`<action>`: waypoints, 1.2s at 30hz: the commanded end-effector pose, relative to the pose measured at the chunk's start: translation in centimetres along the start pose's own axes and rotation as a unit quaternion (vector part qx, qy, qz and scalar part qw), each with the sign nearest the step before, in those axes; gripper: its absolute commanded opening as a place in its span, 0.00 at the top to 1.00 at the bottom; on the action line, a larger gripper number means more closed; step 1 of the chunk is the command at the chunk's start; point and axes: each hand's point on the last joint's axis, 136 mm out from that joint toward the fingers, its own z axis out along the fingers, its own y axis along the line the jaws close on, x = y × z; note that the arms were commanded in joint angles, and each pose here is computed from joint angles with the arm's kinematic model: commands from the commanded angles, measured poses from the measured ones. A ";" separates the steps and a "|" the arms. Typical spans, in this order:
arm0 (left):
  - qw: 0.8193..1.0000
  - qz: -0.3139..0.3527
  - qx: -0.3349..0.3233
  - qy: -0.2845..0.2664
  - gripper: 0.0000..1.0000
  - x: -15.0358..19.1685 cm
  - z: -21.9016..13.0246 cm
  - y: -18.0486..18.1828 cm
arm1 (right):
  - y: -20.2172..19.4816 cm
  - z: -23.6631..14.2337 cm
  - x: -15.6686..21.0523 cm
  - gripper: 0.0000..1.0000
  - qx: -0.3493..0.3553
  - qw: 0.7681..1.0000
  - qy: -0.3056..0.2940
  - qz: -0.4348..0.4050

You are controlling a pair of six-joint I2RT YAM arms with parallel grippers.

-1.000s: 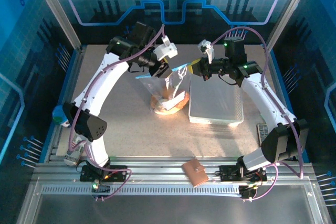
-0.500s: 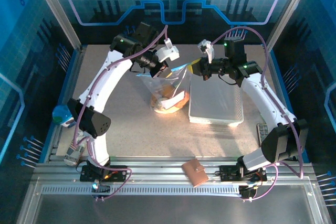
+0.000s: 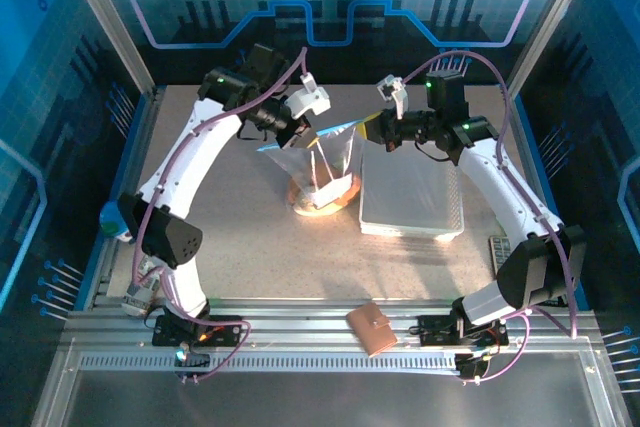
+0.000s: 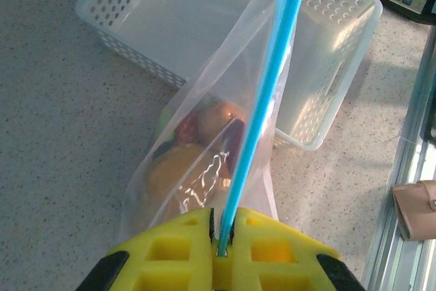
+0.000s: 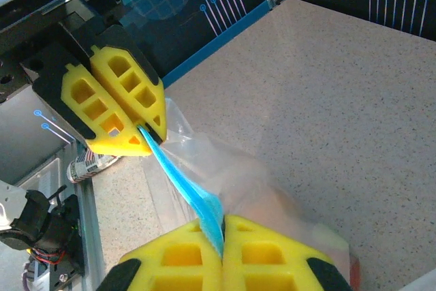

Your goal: Place the food in the zip-top bag and seal the zipper

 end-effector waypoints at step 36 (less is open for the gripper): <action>0.965 -0.201 -0.152 0.073 0.96 11.1 -6.9 3.9 | -3.1 -3.1 -2.9 1.00 0.078 0.995 -0.056 0.020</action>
